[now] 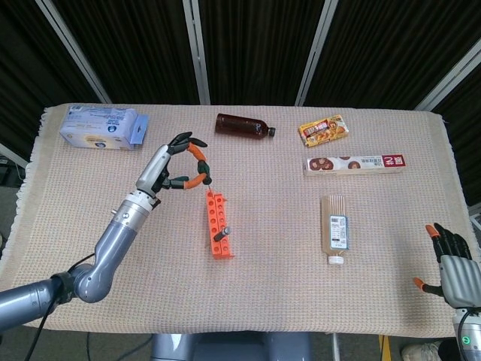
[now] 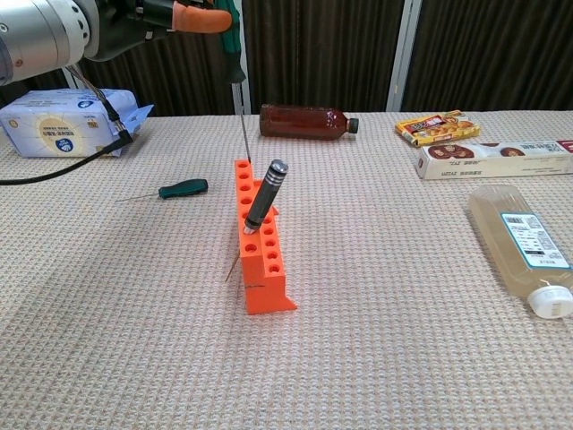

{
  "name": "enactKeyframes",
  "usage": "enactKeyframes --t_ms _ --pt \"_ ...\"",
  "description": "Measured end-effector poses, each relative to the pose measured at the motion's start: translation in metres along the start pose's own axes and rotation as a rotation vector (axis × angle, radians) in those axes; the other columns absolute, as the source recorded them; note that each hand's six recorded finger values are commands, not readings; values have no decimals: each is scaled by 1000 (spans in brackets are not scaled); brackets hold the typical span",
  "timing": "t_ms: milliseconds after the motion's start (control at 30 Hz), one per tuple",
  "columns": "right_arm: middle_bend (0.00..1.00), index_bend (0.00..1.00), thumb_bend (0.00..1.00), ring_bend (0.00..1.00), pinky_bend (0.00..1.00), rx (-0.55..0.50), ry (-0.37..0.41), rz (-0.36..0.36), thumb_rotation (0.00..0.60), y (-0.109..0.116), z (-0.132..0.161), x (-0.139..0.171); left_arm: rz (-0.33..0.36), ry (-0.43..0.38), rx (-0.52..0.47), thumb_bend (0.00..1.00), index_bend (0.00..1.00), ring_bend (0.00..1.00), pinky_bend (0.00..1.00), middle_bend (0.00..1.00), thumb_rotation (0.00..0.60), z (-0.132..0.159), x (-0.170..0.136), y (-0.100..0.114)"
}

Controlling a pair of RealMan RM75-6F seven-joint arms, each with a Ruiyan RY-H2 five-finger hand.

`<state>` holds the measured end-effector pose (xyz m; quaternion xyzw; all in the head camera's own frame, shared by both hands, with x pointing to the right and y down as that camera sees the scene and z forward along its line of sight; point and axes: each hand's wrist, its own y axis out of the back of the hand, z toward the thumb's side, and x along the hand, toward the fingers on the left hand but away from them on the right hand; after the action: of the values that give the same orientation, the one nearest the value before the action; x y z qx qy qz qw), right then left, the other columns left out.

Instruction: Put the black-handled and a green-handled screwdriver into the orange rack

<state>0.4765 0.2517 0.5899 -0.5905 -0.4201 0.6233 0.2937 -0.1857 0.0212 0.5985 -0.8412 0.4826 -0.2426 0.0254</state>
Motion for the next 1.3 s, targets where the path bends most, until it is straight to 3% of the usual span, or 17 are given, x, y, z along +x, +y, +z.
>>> enactKeyframes --t_ms 467,1300 --pt "0 0 3 0 0 -1 -7 3 600 -1 -2 0 -27 11 11 533 690 42 0 248 600 -3 3 -10" --pt "0 0 3 0 0 -1 -10 8 600 -2 -4 -1 -31 16 6 532 690 42 0 248 600 -2 4 -8"
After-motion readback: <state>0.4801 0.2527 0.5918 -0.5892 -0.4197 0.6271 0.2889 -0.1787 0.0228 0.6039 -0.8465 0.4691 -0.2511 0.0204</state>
